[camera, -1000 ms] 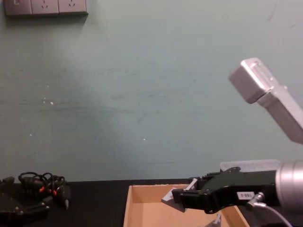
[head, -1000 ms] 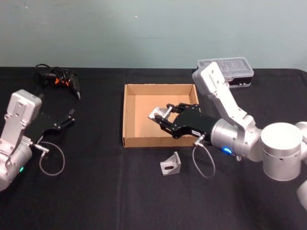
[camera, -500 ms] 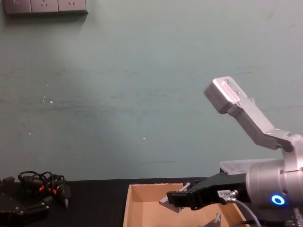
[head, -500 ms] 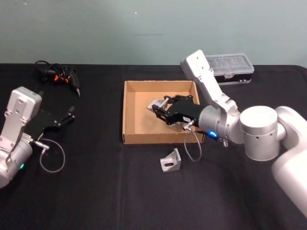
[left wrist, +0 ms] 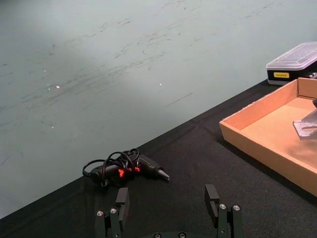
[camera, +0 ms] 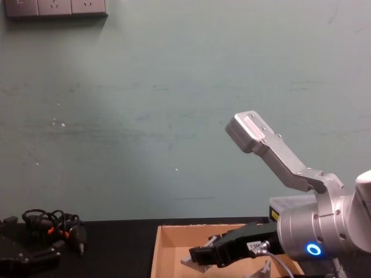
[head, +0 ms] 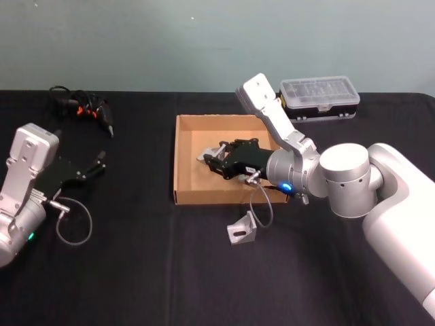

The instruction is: Use one hand to pick up the angle iron from the table and place it into the box.

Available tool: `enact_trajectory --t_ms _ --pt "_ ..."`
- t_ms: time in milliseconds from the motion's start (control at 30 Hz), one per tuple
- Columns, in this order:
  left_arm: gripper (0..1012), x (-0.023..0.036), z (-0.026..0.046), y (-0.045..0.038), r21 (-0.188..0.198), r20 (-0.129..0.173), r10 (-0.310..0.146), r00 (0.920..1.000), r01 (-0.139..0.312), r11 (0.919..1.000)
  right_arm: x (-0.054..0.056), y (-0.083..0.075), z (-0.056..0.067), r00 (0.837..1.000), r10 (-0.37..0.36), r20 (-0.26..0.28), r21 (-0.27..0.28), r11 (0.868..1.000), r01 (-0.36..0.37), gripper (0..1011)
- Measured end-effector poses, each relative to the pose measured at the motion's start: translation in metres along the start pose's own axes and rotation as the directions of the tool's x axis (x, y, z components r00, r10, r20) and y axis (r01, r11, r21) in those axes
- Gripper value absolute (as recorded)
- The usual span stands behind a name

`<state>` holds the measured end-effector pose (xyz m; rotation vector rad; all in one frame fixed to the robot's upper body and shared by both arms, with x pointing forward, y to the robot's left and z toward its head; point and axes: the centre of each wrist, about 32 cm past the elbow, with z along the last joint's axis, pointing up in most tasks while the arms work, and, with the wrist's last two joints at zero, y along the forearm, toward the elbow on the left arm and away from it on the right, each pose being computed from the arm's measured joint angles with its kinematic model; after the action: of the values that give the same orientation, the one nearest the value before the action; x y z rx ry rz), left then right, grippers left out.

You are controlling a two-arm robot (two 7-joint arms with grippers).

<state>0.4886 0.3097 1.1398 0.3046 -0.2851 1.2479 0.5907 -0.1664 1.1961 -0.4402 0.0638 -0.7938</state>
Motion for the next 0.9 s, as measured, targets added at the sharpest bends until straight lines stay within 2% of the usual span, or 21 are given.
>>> enact_trajectory --t_ms 267,333,367,533,767,900 --pt "1000 0.0000 0.0000 0.0000 0.000 0.000 0.000 1.0000 0.000 1.0000 -0.001 0.000 -0.005 1.000 0.010 0.004 -0.019 1.000 -0.010 476" --pt "1000 0.0000 0.0000 0.0000 0.000 0.000 0.000 1.0000 0.000 1.0000 0.000 -0.001 -0.005 1.000 0.010 0.003 -0.018 1.000 -0.010 520" --pt "1000 0.0000 0.0000 0.0000 0.000 0.000 0.000 1.0000 0.000 1.0000 0.000 -0.001 -0.005 1.000 0.010 0.004 -0.017 1.000 -0.010 588" --pt "1000 0.0000 0.0000 0.0000 0.000 0.000 0.000 1.0000 0.000 1.0000 0.000 -0.004 -0.006 1.000 0.006 0.004 -0.005 1.000 -0.006 719" --pt "1000 0.0000 0.0000 0.0000 0.000 0.000 0.000 1.0000 0.000 1.0000 0.002 -0.013 -0.007 1.000 -0.006 0.009 0.032 0.999 0.006 941" --pt "1000 0.0000 0.0000 0.0000 0.000 0.000 0.000 1.0000 0.000 1.0000 0.004 -0.024 -0.007 1.000 -0.012 0.012 0.057 0.998 0.011 1002"
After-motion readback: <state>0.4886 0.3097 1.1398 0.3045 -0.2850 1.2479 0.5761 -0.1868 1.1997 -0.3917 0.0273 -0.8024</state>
